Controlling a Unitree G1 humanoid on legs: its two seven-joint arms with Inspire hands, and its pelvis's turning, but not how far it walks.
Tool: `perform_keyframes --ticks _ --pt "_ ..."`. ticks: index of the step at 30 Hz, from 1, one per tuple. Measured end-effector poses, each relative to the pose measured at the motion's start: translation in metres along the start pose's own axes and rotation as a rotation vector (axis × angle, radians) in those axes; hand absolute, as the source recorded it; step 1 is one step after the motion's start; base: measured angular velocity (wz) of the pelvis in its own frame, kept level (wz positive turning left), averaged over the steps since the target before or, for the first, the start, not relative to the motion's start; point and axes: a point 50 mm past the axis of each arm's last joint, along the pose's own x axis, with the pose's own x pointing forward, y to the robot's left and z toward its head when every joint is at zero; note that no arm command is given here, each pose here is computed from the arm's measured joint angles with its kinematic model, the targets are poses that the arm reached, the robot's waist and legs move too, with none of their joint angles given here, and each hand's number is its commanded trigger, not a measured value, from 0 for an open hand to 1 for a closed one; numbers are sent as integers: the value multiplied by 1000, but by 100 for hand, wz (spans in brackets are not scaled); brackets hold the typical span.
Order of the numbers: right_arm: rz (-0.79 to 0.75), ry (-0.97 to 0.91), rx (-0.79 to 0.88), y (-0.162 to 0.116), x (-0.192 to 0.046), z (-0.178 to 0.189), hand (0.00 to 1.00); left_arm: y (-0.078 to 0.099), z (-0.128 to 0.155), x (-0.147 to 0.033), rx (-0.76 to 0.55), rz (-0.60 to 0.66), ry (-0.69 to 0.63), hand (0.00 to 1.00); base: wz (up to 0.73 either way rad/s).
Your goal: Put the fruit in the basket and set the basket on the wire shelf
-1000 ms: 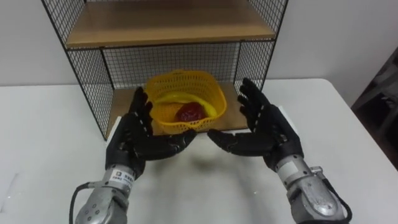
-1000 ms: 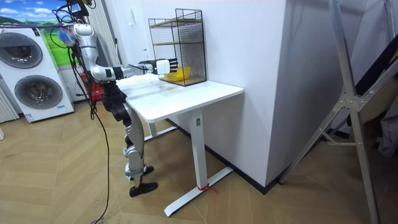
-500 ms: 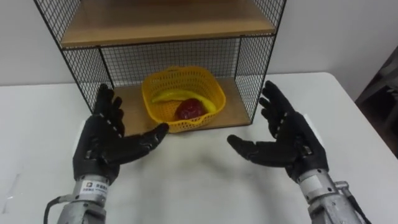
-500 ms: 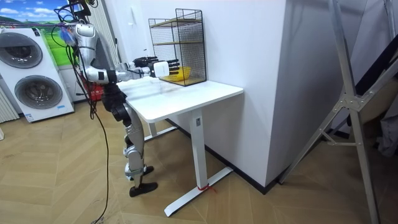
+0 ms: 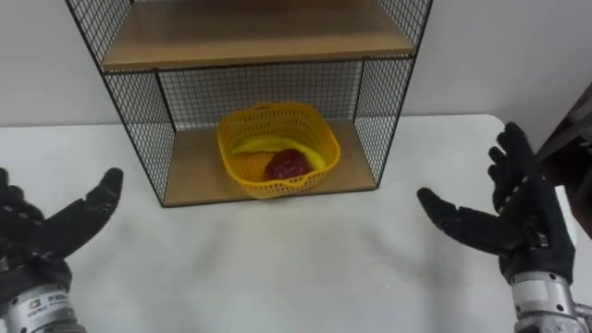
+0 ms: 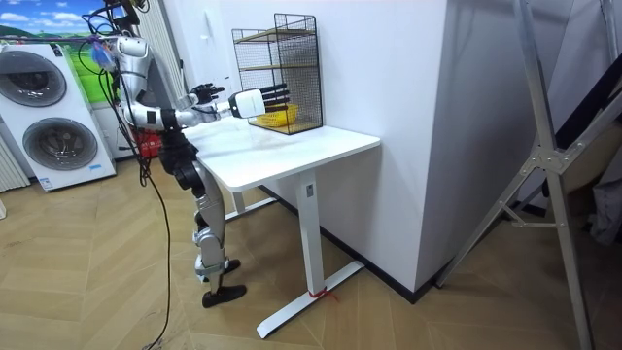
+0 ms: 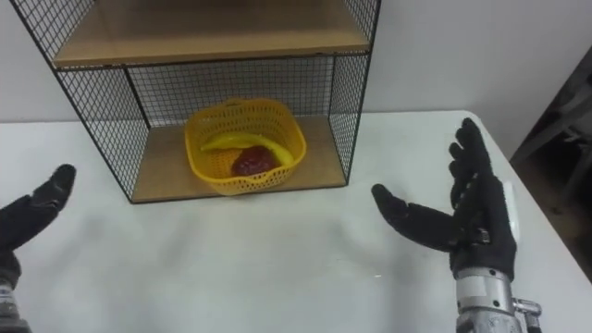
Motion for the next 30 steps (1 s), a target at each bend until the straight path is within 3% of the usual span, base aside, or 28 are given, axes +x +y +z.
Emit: perform_keyframes --ticks 12,15,19,24,26,30 --pt "-353 -113 -71 -45 2 18 0 42 36 11 31 337 -209 0 2" --pt "-475 -155 -105 -66 1 27 0 60 49 15 46 451 -276 0 -2" --pt "-727 -192 -101 -107 -11 37 0 102 63 19 76 663 -333 0 -1" --pt "-1119 -73 29 -162 -41 17 0 165 46 3 81 976 -172 0 -2" --pt "-1266 107 14 -183 -67 -14 0 198 20 -16 112 1138 5 0 7" --pt "-1468 416 24 -199 -116 -62 0 230 -23 -58 115 1363 289 0 0"
